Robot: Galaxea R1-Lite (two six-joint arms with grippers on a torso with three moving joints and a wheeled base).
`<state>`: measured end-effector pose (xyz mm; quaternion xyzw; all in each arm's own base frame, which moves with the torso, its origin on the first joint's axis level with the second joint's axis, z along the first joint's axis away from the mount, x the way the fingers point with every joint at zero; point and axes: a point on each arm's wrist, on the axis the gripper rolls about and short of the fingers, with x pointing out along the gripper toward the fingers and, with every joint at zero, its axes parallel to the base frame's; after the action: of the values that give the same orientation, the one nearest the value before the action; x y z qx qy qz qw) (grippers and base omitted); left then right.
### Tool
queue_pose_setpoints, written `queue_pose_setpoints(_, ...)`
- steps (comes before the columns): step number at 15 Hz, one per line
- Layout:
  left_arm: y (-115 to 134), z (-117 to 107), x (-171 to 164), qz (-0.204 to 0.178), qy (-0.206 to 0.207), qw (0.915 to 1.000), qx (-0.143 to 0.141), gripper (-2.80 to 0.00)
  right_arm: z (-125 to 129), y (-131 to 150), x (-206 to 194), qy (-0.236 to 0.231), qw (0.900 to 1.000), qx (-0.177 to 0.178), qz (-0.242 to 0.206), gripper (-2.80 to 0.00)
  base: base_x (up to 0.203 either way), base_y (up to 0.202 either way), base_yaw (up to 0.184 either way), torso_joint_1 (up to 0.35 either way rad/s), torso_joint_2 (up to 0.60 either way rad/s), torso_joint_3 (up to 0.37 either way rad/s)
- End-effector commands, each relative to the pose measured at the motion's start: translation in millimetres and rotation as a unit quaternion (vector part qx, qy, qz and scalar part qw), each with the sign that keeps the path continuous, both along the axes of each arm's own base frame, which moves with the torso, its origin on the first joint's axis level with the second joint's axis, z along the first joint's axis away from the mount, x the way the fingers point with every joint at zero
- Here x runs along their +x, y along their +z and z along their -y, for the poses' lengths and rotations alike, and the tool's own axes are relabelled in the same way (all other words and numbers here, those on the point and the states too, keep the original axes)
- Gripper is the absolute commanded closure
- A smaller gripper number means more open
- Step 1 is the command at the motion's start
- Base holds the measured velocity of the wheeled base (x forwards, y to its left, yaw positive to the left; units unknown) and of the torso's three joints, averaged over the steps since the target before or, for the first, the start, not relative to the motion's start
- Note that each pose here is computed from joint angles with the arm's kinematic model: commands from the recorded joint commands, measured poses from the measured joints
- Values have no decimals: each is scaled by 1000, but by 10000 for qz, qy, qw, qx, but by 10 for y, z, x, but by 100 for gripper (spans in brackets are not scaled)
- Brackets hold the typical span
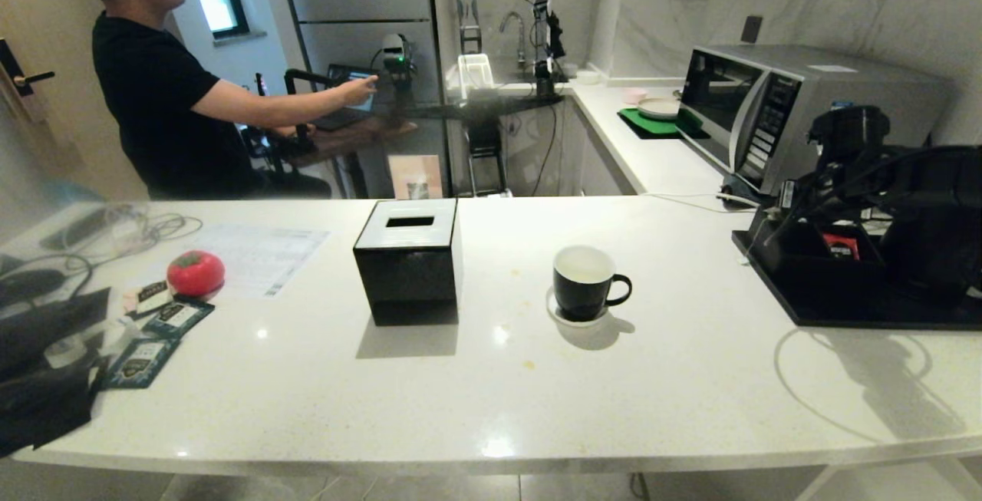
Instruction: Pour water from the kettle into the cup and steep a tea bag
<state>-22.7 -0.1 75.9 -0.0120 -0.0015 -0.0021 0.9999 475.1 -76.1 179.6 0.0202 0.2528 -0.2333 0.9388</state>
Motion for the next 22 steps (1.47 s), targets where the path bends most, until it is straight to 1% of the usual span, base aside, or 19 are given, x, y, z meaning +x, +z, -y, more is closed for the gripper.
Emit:
queue_pose_setpoints(1, 0, 0, 0, 0, -2, 10000, -3, 0, -1, -65, 42, -3, 10000, -1, 18, -280, 0, 0, 0, 0, 0, 0)
queue_pose_setpoints(3, 0, 0, 0, 0, -2, 10000, -3, 0, -6, -72, 63, -1, 10000, -16, 98, -280, 0, 0, 0, 0, 0, 0)
queue_pose_setpoints(7, 0, 0, 0, 0, -2, 10000, -3, 0, -15, -137, 104, 13, 9999, -27, 117, -280, 0, 0, 0, 0, 0, 0)
queue_pose_setpoints(11, 0, 0, 0, 0, -2, 10000, -3, 0, -7, -173, 157, 9, 9995, -55, 298, -280, 0, 0, 0, 0, 0, 0)
queue_pose_setpoints(17, 0, 0, 0, 0, -2, 10000, -3, 0, 0, -249, 206, 7, 9993, -75, 373, -280, 0, 0, 0, 0, 0, 0)
queue_pose_setpoints(22, 0, 0, 0, 0, -2, 10000, -3, 0, 4, -307, 231, 1, 9994, -74, 341, -280, 0, 0, 0, 0, 0, 0)
